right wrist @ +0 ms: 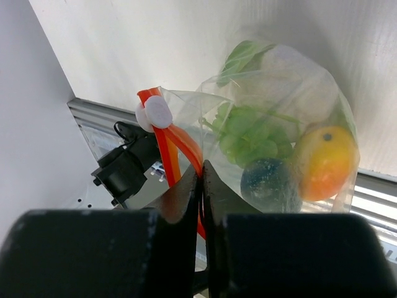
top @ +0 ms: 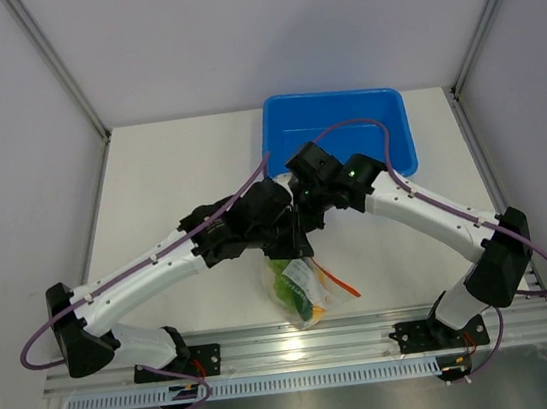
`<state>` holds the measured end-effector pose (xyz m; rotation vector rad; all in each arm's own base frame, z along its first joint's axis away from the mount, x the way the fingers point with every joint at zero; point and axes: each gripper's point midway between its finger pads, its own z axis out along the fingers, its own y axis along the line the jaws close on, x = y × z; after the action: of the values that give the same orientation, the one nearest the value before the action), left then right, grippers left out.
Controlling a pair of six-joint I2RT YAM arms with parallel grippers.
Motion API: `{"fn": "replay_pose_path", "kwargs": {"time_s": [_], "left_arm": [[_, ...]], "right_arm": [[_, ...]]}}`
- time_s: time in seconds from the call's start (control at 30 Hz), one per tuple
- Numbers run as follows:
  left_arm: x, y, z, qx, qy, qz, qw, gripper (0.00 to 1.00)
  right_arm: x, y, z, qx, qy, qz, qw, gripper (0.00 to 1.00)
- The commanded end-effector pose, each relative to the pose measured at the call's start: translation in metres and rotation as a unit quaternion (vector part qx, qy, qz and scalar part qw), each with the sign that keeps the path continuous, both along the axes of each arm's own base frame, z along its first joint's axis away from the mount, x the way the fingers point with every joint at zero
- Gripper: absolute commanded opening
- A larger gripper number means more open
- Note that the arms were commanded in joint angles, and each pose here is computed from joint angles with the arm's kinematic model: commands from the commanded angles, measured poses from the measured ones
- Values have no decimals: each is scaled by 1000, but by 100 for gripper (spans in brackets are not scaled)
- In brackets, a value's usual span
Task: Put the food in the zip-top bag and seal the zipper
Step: Zip the zipper food storage bag at the center of the board.
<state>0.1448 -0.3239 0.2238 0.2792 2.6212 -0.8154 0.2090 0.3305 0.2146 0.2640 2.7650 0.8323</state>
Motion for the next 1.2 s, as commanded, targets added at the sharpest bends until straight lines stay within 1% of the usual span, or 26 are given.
{"fn": "replay_pose_path", "kwargs": {"time_s": [0.0, 0.03, 0.07, 0.13, 0.2, 0.23, 0.27, 0.33, 0.37, 0.4, 0.43, 0.5, 0.57, 0.63, 0.7, 0.73, 0.83, 0.87, 0.97, 1.03, 1.1, 1.13, 1.17], "left_arm": [[-11, 41, -30, 68, 14, 10, 998, 1], [-11, 41, -28, 60, 9, 10, 998, 1], [-12, 43, -30, 56, 8, 11, 998, 1], [-15, 47, -29, 49, 1, 8, 999, 1], [-18, 53, -31, 51, 2, 8, 999, 1], [-19, 56, -33, 54, 3, 9, 999, 1], [-19, 57, -33, 52, 1, 12, 999, 0], [-21, 60, -34, 45, -3, 10, 999, 1], [-20, 59, -33, 41, -6, 10, 999, 1], [-21, 59, -32, 38, -7, 8, 999, 1], [-22, 60, -31, 35, -9, 7, 999, 1], [-23, 61, -29, 31, -12, 6, 999, 0], [-23, 63, -27, 26, -17, 4, 1000, 0], [-24, 63, -25, 17, -22, 4, 1000, 0], [-24, 64, -25, 15, -24, 3, 1000, 0], [-25, 65, -26, 14, -26, 3, 1000, 1], [-29, 63, -25, 3, -21, -9, 1000, 1], [-31, 63, -24, -1, -20, -13, 1000, 1], [-33, 66, -24, -5, -22, -14, 1000, 1], [-34, 67, -24, -5, -23, -13, 1000, 1], [-35, 68, -24, -9, -24, -15, 1000, 1], [-35, 68, -24, -11, -26, -15, 999, 1], [-35, 68, -23, -12, -26, -16, 999, 1]], "right_arm": [[-4, 1, 46, 58, -40, 19, 997, 7], [-4, 0, 46, 58, -42, 21, 997, 10], [-4, 0, 47, 56, -48, 29, 997, 18], [-2, -2, 54, 57, -57, 34, 996, 27], [-2, -2, 60, 60, -68, 44, 995, 41], [-2, -2, 62, 61, -72, 48, 994, 45], [-3, -2, 64, 60, -75, 51, 994, 46], [-3, -2, 68, 63, -84, 57, 993, 53], [-4, -3, 70, 64, -89, 61, 992, 53], [-3, -5, 72, 63, -96, 62, 991, 63], [-2, -7, 73, 59, -105, 63, 991, 99], [0, -11, 78, 51, -134, 82, 986, 99], [5, -21, 81, 36, -154, 83, 984, 99], [10, -29, 77, 18, -177, 101, 979, 99], [12, -32, 78, 25, -201, 117, 972, 99], [8, -32, 67, 46, -177, 135, 974, 99], [7, -28, 57, 87, -151, 157, 972, 99], [7, -29, 54, 87, -143, 160, 973, 99], [10, -26, 53, 80, -162, 178, 967, 99], [13, -24, 52, 75, -161, 181, 967, 99], [16, -22, 55, 70, -159, 189, 966, 93], [16, -20, 53, 68, -154, 193, 967, 84], [18, -17, 49, 67, -146, 197, 967, 80]]}}
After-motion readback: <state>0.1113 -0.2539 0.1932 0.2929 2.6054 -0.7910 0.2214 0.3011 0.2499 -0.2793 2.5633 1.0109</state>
